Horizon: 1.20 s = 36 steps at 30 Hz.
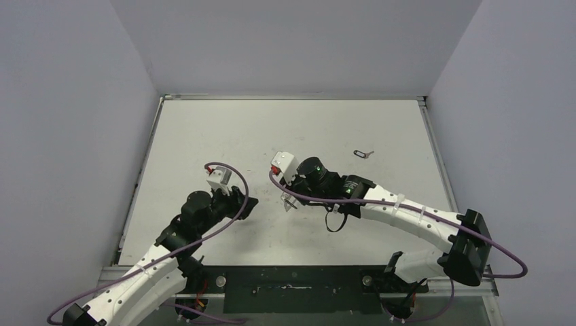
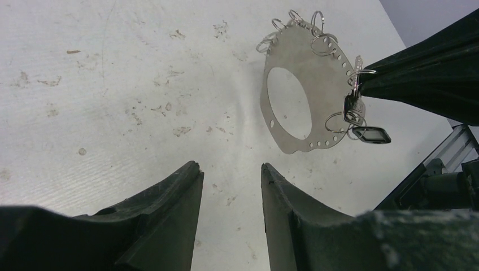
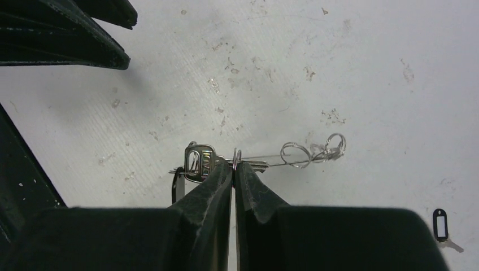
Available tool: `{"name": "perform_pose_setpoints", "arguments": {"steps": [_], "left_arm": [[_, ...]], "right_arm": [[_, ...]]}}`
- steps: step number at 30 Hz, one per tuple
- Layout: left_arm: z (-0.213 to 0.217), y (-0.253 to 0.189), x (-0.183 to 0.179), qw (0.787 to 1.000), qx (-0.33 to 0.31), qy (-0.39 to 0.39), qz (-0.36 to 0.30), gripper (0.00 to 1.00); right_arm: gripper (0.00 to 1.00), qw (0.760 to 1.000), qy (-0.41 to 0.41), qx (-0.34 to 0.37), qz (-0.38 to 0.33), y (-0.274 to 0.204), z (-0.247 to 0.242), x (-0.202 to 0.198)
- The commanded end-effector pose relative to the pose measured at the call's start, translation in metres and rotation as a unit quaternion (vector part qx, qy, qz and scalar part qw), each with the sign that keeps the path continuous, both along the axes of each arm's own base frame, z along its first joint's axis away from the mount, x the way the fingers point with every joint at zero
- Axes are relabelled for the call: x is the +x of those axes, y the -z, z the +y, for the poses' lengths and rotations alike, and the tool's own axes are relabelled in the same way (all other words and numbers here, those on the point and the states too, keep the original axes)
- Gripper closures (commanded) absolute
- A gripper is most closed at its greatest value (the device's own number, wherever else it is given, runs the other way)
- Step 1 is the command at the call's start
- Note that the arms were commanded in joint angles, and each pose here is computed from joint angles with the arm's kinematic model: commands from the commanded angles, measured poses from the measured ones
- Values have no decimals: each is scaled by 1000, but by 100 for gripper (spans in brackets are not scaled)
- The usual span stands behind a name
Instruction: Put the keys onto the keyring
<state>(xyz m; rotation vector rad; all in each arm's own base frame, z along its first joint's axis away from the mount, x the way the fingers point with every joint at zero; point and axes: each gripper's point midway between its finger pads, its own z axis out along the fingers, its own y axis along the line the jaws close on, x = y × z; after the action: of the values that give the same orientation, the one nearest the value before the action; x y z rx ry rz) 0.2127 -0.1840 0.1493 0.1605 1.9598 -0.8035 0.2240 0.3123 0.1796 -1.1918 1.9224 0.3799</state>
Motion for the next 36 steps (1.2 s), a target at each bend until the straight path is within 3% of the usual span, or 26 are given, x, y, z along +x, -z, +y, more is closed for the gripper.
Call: {"name": "perform_pose_setpoints", "arguments": {"steps": [1,11,22,29,36], "left_arm": [[-2,-9,2,999,-24,3,-32,60],[-3,4,-4,999,-40,3,-9,60],[-20,17,-14,997,-65,51,7,60],[-40,19,-25,990,-84,116,-14,62],[-55,6,-40,975,-88,181,-94,60]], "right_arm": [[100,999,-43,8,11,11,7,-15],[100,987,-27,51,150,85,21,-49],[100,957,9,169,237,93,12,-42],[100,941,-25,211,264,83,18,-48],[100,947,-69,234,208,58,15,-50]]}}
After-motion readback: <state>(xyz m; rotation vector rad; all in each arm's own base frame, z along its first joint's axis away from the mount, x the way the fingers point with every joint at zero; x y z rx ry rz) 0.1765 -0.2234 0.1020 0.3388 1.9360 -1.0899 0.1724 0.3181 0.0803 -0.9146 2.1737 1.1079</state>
